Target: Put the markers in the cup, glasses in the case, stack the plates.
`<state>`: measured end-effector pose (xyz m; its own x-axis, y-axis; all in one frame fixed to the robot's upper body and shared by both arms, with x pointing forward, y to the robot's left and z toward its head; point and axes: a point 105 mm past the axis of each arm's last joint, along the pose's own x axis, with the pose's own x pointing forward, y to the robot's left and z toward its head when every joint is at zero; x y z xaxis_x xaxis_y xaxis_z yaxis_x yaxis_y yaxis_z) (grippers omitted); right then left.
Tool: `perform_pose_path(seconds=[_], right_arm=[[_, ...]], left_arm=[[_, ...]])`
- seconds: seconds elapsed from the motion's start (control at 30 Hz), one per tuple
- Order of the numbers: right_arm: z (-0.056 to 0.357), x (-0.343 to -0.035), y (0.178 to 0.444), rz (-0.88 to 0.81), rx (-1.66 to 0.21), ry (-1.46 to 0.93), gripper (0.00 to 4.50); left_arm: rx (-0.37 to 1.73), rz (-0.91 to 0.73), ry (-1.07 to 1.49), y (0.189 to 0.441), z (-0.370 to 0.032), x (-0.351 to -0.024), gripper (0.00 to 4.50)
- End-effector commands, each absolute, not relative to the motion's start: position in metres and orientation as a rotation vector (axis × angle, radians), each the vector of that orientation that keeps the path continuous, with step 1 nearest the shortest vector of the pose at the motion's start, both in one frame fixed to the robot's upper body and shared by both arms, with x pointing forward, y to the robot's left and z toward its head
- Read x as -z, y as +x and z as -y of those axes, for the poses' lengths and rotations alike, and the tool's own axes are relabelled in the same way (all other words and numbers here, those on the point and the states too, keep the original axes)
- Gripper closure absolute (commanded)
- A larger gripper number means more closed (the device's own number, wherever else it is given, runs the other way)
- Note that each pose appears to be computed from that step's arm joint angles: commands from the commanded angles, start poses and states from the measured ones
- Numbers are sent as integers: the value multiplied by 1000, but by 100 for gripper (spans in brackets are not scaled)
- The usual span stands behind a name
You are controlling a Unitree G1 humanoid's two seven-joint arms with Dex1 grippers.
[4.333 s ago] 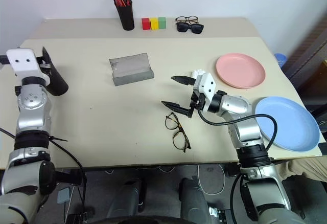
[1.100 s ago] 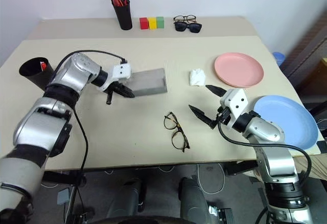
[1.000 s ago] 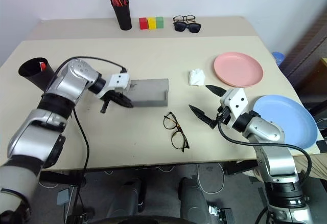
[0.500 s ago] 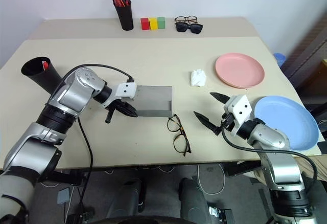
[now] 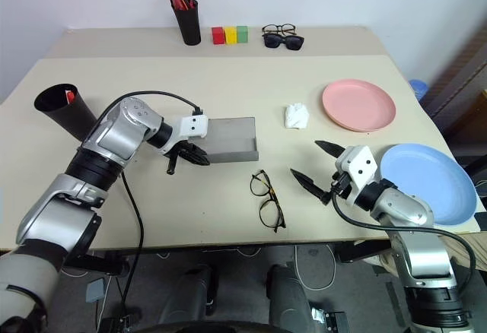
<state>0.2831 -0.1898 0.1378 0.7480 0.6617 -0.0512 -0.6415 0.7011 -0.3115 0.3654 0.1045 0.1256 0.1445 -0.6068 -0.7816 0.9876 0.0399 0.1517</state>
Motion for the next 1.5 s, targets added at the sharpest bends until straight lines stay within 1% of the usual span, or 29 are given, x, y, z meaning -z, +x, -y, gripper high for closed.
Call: perform_pose_path(seconds=[0.03,0.1,0.17,0.27,0.33,0.43,0.5,0.63,0.77,0.97,1.2,1.5], right_arm=[[191,-151,277,100,-725,-344,0],[190,-149,274,79,-738,-339,0],[187,-146,271,47,-757,-323,0],[180,-143,267,-2,-792,-278,0],[174,-139,264,-57,-817,-232,0],[162,-135,255,-114,-886,-177,0],[152,-129,247,-171,-944,-130,0],[136,-119,237,-261,-1019,-57,0],[127,-113,232,-316,-1067,-28,0],[115,-105,233,-356,-1112,3,0],[108,-99,244,-361,-1115,26,0],[109,-95,256,-360,-1082,10,0]], left_arm=[[1375,-560,844,366,-94,-137,213],[1375,-556,844,366,-93,-137,102],[1376,-546,840,367,-91,-139,5],[1387,-532,835,366,-87,-142,5],[1379,-516,824,367,-90,-151,5],[1361,-484,833,370,-99,-162,5],[1352,-433,834,370,-106,-174,5],[1355,-309,805,364,-117,-190,5],[1327,-284,800,357,-128,-193,5],[1262,-281,758,345,-139,-195,5],[1170,-275,686,328,-149,-205,5],[1021,-248,592,311,-172,-233,5]])
